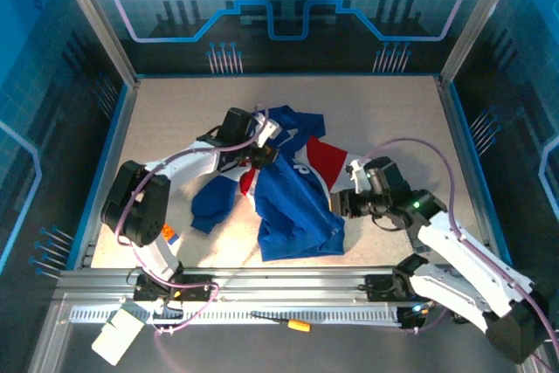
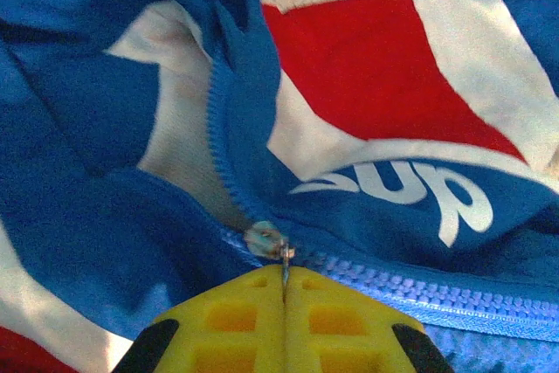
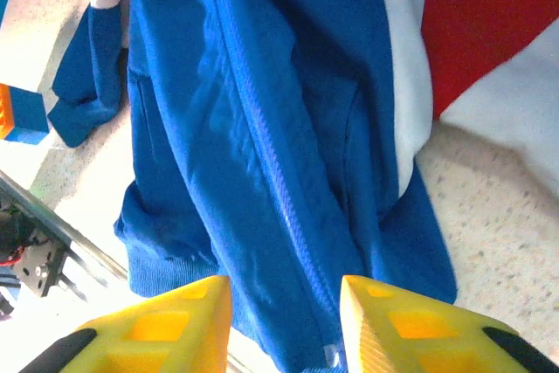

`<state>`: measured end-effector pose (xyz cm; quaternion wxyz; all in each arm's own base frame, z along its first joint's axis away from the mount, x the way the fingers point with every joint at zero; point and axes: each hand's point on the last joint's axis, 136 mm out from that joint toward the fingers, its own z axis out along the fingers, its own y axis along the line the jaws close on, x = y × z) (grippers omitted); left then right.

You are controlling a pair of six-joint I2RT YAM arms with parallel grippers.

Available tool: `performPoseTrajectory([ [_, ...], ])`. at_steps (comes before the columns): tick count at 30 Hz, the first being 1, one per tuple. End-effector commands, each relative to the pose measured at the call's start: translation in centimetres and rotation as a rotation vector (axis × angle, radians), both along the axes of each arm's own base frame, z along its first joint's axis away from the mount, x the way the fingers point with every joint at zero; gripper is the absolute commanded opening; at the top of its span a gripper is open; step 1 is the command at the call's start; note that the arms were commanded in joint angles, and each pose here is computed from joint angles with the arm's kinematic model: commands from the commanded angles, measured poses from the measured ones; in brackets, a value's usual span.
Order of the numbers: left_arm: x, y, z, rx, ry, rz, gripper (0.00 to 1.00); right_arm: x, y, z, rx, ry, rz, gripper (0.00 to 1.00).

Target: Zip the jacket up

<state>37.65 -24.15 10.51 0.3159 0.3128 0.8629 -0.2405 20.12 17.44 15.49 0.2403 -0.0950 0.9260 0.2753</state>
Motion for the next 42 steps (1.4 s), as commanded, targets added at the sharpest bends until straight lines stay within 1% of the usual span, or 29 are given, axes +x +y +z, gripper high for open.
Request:
performPoseTrajectory([
  [1, -1.3, -0.3, 0.6, 0.017, -0.060, -0.050, 0.00, 2.7, -1.0, 0.0, -0.054, -0.018, -0.049, 0.41],
  [4, -2.0, -0.7, 0.9, 0.027, -0.089, -0.078, 0.00, 7.2, -0.6, 0.6, -0.017, -0.054, -0.124, 0.44],
  [6, -2.2, -0.9, 1.4, 0.026, -0.107, -0.091, 0.00, 9.8, 0.0, 0.1, -0.023, -0.060, -0.131, 0.44],
  [7, -2.3, -1.1, 1.7, 0.025, -0.120, -0.102, 0.00, 11.6, 0.7, 0.7, -0.017, -0.078, -0.133, 0.45],
  [12, -2.4, -1.8, 3.4, 0.013, -0.170, -0.123, 0.00, 17.9, 4.3, -0.1, 0.033, -0.051, -0.108, 0.47],
  [16, -2.5, -2.3, 3.5, 0.015, -0.176, -0.137, 0.00, 22.5, 6.5, -1.5, 0.049, -0.005, -0.129, 0.48],
  [20, -2.7, -2.5, 3.1, 0.023, -0.172, -0.143, 0.00, 25.0, 7.1, -4.7, -0.012, 0.074, -0.160, 0.54],
  [25, -3.0, -2.5, 3.2, 0.019, -0.173, -0.149, 0.00, 27.6, 8.1, -7.5, -0.042, 0.132, -0.174, 0.57],
  [27, -3.1, -2.6, 3.2, 0.016, -0.173, -0.154, 0.00, 29.0, 8.8, -8.4, -0.044, 0.139, -0.170, 0.56],
  [28, -3.1, -2.7, 3.3, 0.013, -0.173, -0.156, 0.00, 29.9, 9.2, -8.9, -0.042, 0.141, -0.163, 0.53],
  [29, -3.2, -2.7, 3.3, 0.012, -0.170, -0.162, 0.00, 30.7, 9.9, -9.0, -0.036, 0.134, -0.146, 0.48],
  [31, -3.2, -2.8, 3.1, 0.011, -0.164, -0.168, 0.00, 32.7, 11.2, -9.3, -0.023, 0.098, -0.105, 0.25],
  [33, -3.3, -3.0, 2.9, 0.009, -0.154, -0.172, 0.00, 34.4, 12.7, -7.3, -0.023, 0.020, -0.056, 0.11],
  [35, -3.3, -3.1, 2.5, 0.010, -0.145, -0.180, 0.00, 35.8, 14.0, -4.2, -0.026, -0.091, 0.001, 0.02],
  [36, -3.2, -3.2, 2.3, 0.014, -0.141, -0.183, 0.00, 36.4, 14.6, -2.4, -0.030, -0.152, 0.030, 0.00],
  [39, -2.4, -3.2, 2.1, 0.035, -0.148, -0.173, 0.00, 37.3, 15.7, 1.9, -0.003, -0.283, 0.093, 0.00],
  [42, -1.2, -3.3, 1.6, 0.044, -0.151, -0.148, 0.00, 36.7, 16.6, 4.6, 0.025, -0.357, 0.151, 0.00],
])
